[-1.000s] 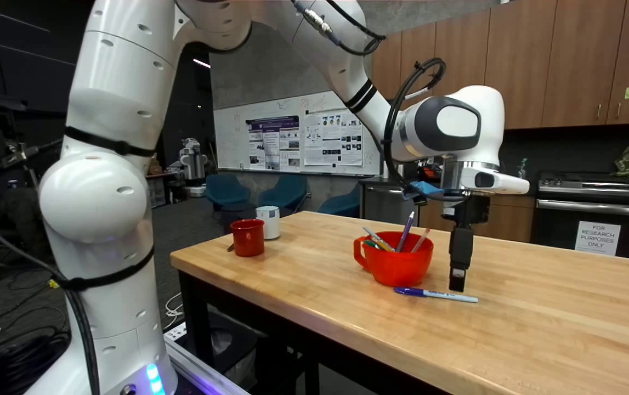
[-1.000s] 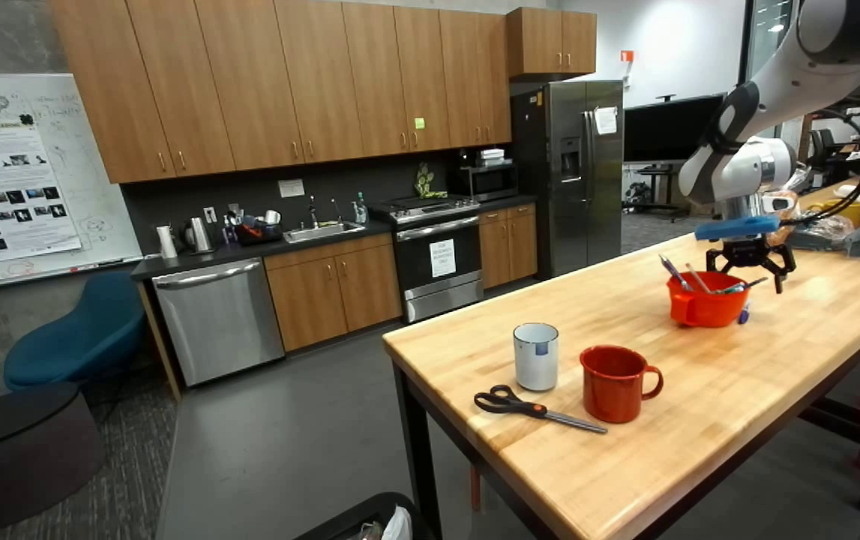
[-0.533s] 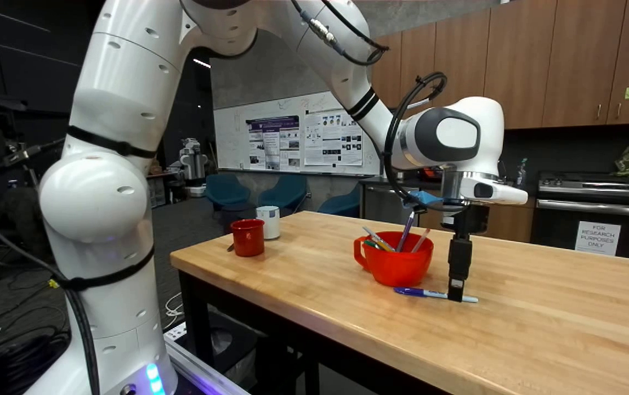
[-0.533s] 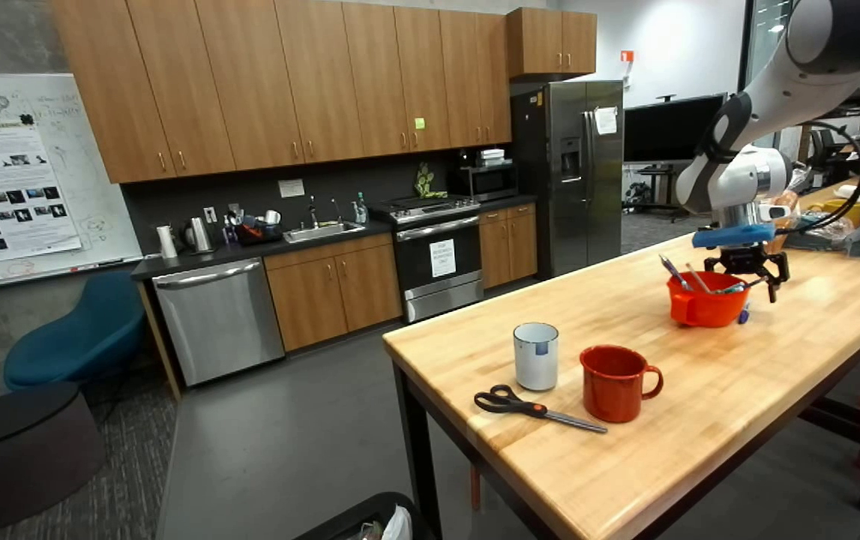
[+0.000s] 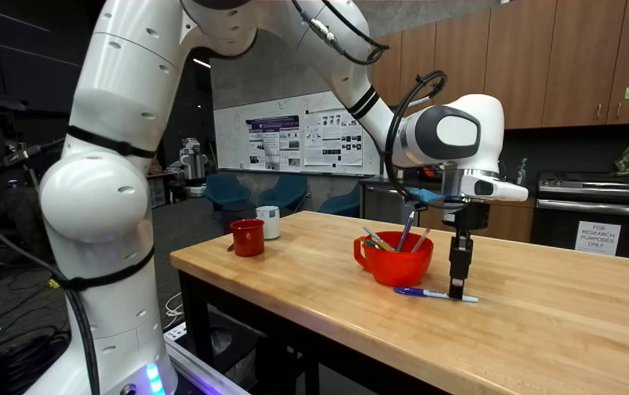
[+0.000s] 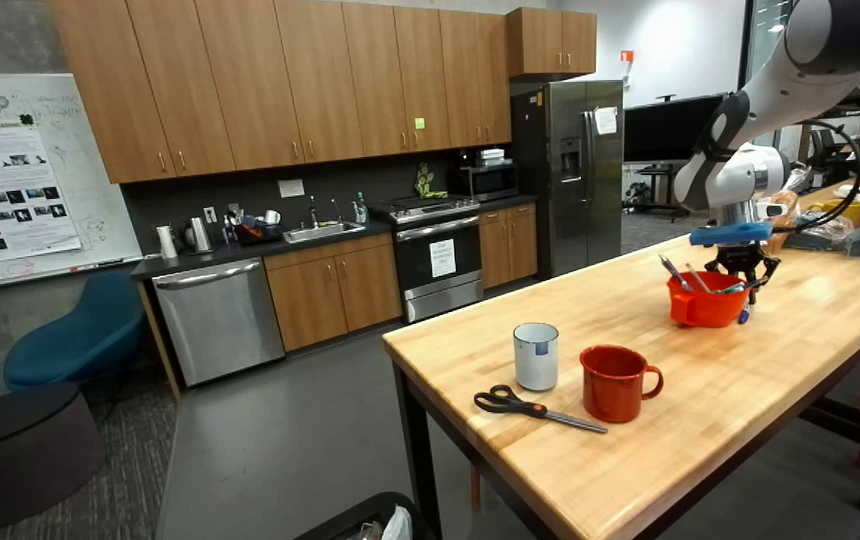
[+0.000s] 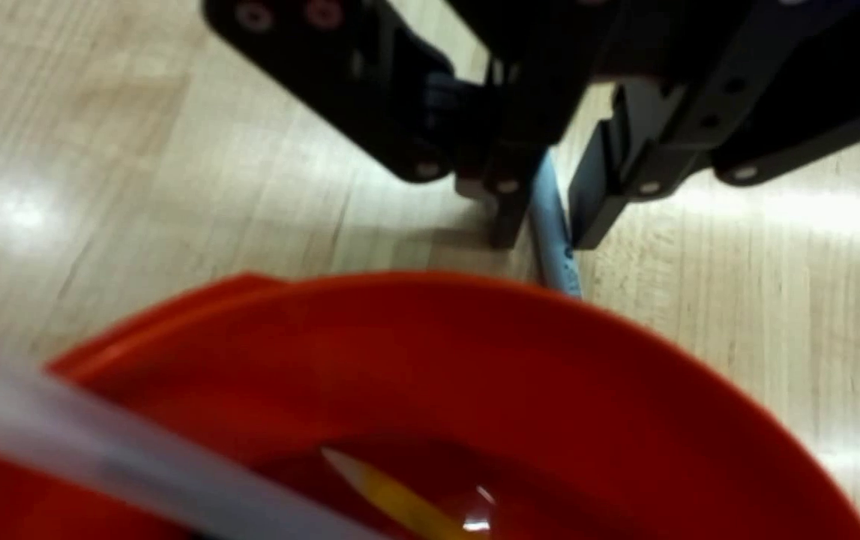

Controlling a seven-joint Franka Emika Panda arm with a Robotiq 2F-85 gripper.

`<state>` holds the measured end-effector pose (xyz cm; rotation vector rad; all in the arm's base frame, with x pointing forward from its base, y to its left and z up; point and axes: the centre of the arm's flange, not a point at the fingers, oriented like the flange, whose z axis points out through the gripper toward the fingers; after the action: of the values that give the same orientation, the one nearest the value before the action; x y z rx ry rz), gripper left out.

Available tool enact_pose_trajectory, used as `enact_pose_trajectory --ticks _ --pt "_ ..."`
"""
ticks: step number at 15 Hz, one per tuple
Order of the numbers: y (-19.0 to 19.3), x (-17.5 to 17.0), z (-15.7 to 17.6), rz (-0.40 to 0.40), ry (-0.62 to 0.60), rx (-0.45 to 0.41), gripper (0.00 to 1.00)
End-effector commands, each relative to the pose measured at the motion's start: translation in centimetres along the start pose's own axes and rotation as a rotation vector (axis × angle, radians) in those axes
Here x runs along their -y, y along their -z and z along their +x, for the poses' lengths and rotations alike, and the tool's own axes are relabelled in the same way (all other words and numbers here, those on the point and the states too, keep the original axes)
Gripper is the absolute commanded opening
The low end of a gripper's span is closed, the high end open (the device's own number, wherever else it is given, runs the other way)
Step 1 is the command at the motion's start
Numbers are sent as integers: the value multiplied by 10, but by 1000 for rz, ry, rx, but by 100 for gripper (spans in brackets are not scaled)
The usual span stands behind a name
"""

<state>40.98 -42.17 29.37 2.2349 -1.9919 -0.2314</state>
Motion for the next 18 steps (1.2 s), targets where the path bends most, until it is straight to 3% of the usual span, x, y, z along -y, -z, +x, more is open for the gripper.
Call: enact_pose_trajectory --ticks 1,4,8,15,18 --pt "-15 -12 2 -13 -6 19 0" --pt "-12 -19 8 -6 -16 23 3" --pt "22 -28 14 50 6 1 3" --pt "134 -42 27 144 53 -190 3" --pt "167 -37 15 162 99 -249 3"
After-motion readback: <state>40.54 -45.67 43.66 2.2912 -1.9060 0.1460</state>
